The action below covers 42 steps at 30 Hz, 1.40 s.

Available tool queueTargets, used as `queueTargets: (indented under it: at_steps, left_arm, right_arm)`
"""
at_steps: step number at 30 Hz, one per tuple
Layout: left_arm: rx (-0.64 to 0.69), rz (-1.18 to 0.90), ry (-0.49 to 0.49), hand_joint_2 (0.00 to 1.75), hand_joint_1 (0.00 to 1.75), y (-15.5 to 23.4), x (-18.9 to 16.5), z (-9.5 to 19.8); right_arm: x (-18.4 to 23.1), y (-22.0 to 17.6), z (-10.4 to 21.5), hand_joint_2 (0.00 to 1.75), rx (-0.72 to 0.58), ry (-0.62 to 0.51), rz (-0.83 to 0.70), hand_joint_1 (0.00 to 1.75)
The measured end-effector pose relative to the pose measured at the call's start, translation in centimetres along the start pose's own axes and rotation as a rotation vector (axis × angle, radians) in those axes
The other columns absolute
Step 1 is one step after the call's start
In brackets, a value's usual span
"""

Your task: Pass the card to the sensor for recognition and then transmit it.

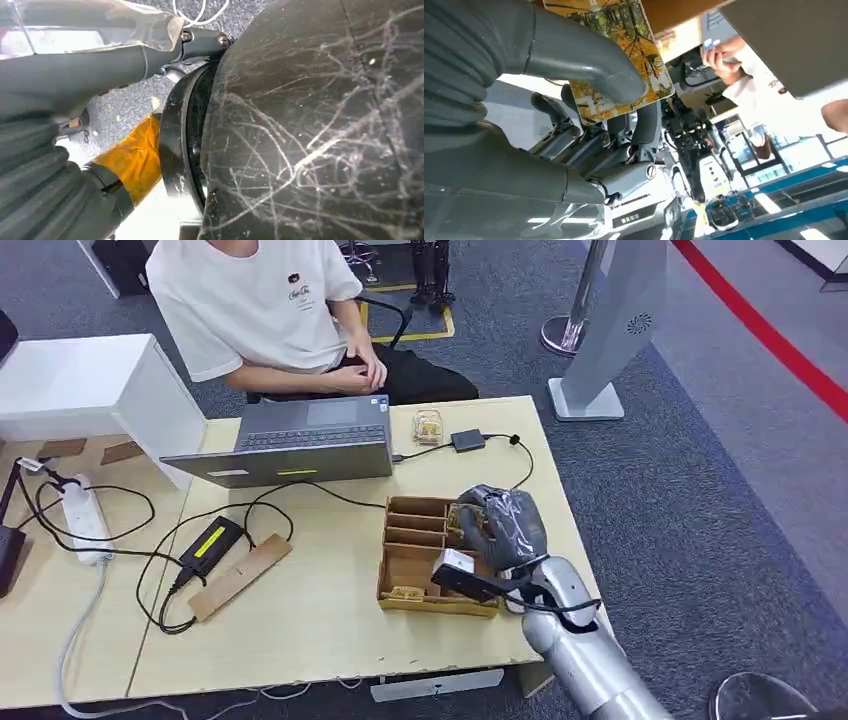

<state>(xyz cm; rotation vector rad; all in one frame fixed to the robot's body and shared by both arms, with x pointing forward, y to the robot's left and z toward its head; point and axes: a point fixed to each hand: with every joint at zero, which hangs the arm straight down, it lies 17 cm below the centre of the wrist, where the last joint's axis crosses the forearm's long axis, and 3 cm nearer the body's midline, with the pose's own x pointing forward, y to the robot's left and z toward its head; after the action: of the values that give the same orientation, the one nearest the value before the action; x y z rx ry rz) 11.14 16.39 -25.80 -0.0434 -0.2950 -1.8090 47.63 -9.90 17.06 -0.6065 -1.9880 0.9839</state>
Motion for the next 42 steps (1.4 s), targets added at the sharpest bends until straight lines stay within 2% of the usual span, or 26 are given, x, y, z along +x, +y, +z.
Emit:
queueTargets:
  at_steps: [7,13,22,27,33,34,42]
  left_arm:
    - [-0.015,-0.016,0.003,1.75,0.00,0.0,-0.1,0.1]
    - [-0.027,-0.037,0.005,1.75,0.00,0.0,-0.1,0.1]
    - [-0.060,-0.086,-0.003,1.75,0.00,0.4,-0.1,0.4]
    - [-0.071,-0.101,-0.013,1.75,0.00,0.5,0.0,0.5]
    - [-0.078,-0.106,-0.012,1.75,0.00,0.5,-0.1,0.6]
    - [-0.078,-0.106,-0.011,1.75,0.00,0.5,-0.1,0.6]
    - [-0.085,-0.104,-0.011,1.75,0.00,0.5,-0.1,0.6]
  right_arm:
    - [1.0,-2.0,-4.2,1.75,0.051,-0.034,-0.032,1.61]
    - [3.2,-4.6,-8.4,1.75,0.044,-0.074,-0.038,1.61]
    - [5.1,-6.4,-15.3,1.75,0.026,-0.042,0.186,1.61]
    - [5.0,-6.4,-17.5,1.75,0.041,-0.005,0.276,1.61]
    - [4.7,-5.8,-18.4,1.75,0.066,0.021,0.321,1.61]
    - [4.7,-5.7,-18.4,1.75,0.069,0.023,0.323,0.00]
    - [4.7,-4.6,-18.3,1.75,0.093,0.019,0.318,0.00]
